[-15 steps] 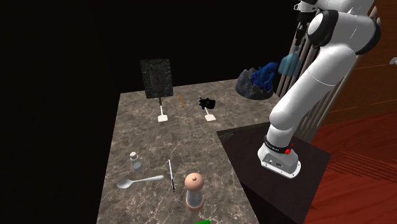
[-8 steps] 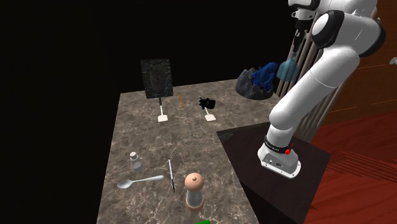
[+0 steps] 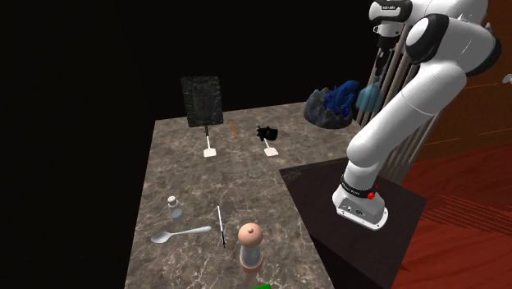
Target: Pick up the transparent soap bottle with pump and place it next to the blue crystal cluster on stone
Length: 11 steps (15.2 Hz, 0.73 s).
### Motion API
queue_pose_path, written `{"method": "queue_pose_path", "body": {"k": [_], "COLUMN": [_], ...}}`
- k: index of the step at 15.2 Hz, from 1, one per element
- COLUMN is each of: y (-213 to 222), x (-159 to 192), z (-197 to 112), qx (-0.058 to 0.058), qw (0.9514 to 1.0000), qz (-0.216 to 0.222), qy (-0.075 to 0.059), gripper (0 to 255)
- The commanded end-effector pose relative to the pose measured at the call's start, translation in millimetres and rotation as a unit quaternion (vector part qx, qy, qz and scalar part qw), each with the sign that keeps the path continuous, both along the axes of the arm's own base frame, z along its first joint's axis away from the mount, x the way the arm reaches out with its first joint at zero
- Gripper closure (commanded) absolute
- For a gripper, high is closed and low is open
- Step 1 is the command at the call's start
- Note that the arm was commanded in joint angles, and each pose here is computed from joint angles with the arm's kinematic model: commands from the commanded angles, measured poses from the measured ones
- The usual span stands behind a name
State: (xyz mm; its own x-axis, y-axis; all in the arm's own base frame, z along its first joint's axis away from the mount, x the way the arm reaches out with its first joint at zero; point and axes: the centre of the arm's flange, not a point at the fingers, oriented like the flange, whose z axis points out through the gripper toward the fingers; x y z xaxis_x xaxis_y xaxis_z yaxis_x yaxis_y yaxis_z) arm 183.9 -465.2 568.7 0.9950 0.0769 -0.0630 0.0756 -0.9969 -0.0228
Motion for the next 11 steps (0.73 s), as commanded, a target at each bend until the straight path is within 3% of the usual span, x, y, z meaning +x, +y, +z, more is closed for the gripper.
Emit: {"method": "queue_pose_path", "body": {"k": [1,11], "y": [0.0,0.0], "x": [0.4,0.4], "z": [-10.5,-63.3], "qx": [0.0,0.0], "qw": [1.0,1.0], "qz": [0.0,0.0], "qy": [0.0,0.0], "gripper": [255,255]}}
